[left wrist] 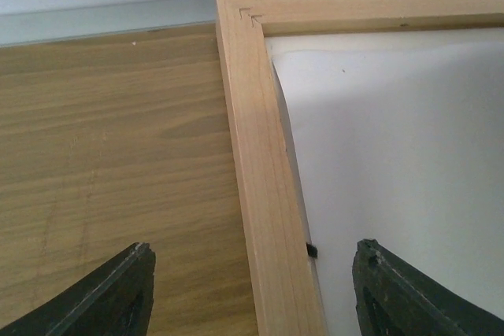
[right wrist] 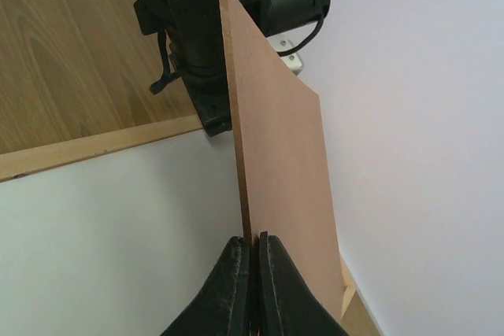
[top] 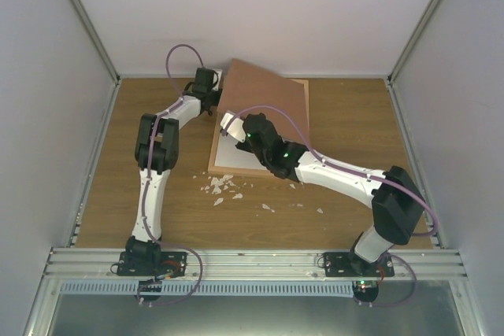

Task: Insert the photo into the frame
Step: Adjust the photo in the photo frame.

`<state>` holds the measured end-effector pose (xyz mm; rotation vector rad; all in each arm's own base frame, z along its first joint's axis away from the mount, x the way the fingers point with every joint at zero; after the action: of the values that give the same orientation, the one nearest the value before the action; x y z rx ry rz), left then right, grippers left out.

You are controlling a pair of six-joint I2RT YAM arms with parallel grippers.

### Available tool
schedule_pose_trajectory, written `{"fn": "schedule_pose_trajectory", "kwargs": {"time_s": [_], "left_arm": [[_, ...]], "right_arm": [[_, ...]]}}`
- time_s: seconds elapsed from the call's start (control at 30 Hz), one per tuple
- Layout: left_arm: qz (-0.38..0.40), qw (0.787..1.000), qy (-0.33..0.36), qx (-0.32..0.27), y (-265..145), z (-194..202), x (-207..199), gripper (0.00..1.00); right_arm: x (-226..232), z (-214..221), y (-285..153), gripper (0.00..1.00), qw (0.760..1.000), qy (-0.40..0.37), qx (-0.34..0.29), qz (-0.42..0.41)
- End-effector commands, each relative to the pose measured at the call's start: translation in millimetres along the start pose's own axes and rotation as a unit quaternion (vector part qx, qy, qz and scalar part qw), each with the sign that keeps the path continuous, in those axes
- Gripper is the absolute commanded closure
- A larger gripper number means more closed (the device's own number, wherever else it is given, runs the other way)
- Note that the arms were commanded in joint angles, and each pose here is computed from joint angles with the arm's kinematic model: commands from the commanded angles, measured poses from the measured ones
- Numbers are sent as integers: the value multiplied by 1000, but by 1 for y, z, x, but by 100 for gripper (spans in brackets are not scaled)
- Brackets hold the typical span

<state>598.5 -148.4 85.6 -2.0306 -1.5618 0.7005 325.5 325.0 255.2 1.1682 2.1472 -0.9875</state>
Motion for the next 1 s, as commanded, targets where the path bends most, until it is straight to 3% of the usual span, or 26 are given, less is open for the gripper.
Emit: {"fn": "schedule_pose_trajectory", "kwargs": {"time_s": [0.0, 0.27, 0.53, 0.63, 0.97], "left_arm": [[-17, 1000, -1, 7, 14, 1, 1, 31], [-40, 999, -10, 24, 22, 3, 8, 42], [-50, 998, -33, 14, 11, -2, 19, 79], [-39, 999, -33, 11, 5, -6, 16, 88], [-16, 999, -30, 2, -17, -10, 9, 100]], "right_arm": [[-14, 1, 6, 99, 999, 28, 11, 22], [-11, 5, 6, 99, 999, 27, 14, 18], [-8, 8, 6, 99, 999, 25, 16, 14], [-7, 9, 6, 99, 999, 25, 17, 13], [-1, 17, 5, 99, 999, 21, 27, 0]]}}
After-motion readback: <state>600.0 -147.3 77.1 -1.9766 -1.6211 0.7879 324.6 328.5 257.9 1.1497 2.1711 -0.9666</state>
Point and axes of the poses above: each gripper's point midway between its finger pads, its own y axis out along the fingers, its own x axis along the line the jaws close on, z = x × y, the point moved 4 cm from there along -y, back along the fingers
